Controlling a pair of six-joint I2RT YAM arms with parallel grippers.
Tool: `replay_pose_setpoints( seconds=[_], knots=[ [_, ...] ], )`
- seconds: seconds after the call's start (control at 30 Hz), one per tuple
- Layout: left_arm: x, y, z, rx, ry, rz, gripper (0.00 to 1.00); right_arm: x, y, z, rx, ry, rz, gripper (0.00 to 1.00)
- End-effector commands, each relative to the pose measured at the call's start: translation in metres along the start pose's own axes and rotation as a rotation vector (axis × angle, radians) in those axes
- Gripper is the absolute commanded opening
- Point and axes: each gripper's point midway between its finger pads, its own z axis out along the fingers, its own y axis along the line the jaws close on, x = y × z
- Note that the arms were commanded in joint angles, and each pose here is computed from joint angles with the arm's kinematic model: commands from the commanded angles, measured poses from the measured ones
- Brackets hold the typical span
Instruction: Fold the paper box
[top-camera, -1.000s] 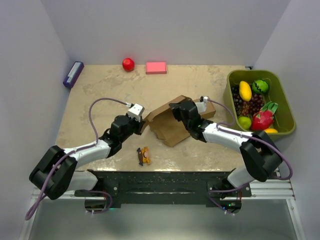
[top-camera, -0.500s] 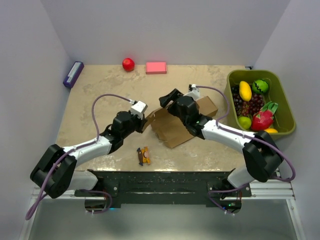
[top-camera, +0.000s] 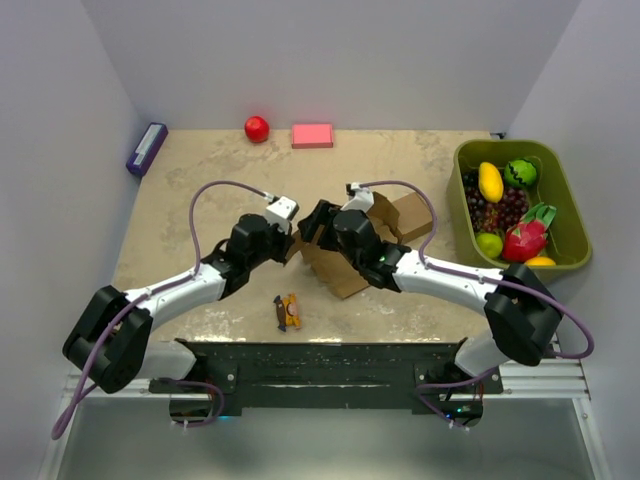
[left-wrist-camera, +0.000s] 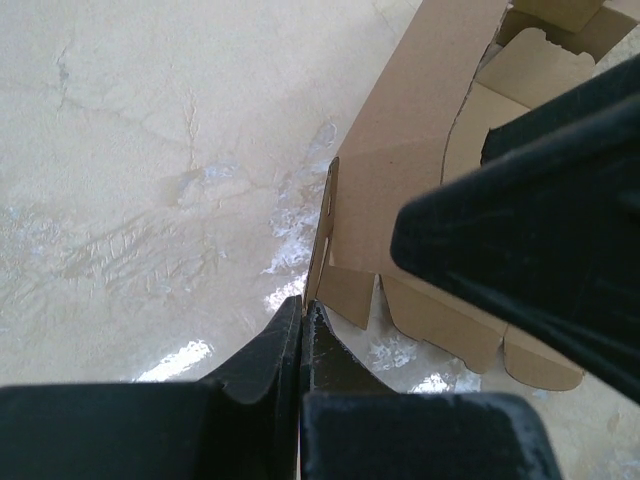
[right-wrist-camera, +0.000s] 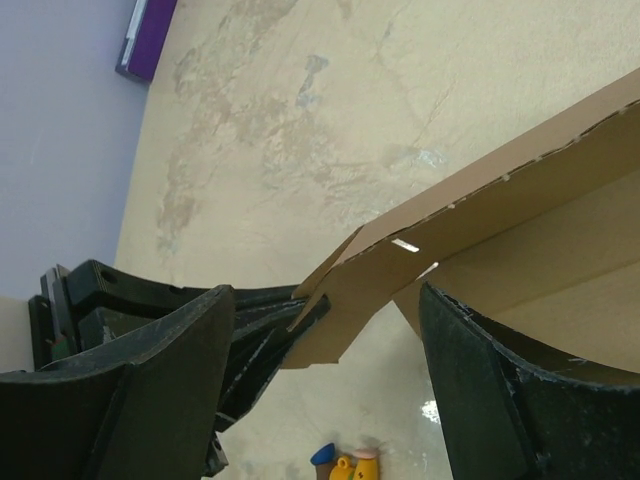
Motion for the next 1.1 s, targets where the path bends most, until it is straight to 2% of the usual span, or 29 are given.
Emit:
replay_pose_setpoints(
  seconds=[0.0, 0.17, 0.33, 0.43, 0.77, 1.07],
  knots=[
    [-0.02, 0.002, 0.003, -0.016, -0.032, -0.018, 0.0, 0.001, -0.007, 0.004, 0.041, -0.019, -0.043, 0.75],
    [-0.022, 0.002, 0.004, -0.015, -0.023, -0.008, 0.0, 0.003, -0.018, 0.004, 0.08, -0.029, -0.081, 0.69],
    [-0.023, 0.002, 0.003, -0.014, -0.02, 0.0, 0.0, -0.01, -0.027, 0.003, 0.141, -0.07, -0.145, 0.55],
    [-0.024, 0.003, 0.003, -0.017, -0.017, 0.003, 0.0, -0.017, -0.033, 0.0, 0.168, -0.099, -0.186, 0.52],
    [-0.028, 0.0, 0.001, 0.004, -0.017, 0.028, 0.0, -0.041, -0.043, 0.003, 0.234, -0.192, -0.385, 0.5],
    [-0.026, -0.015, 0.0, 0.092, -0.011, 0.061, 0.0, -0.059, -0.04, 0.014, 0.228, -0.254, -0.439, 0.51]
  ],
)
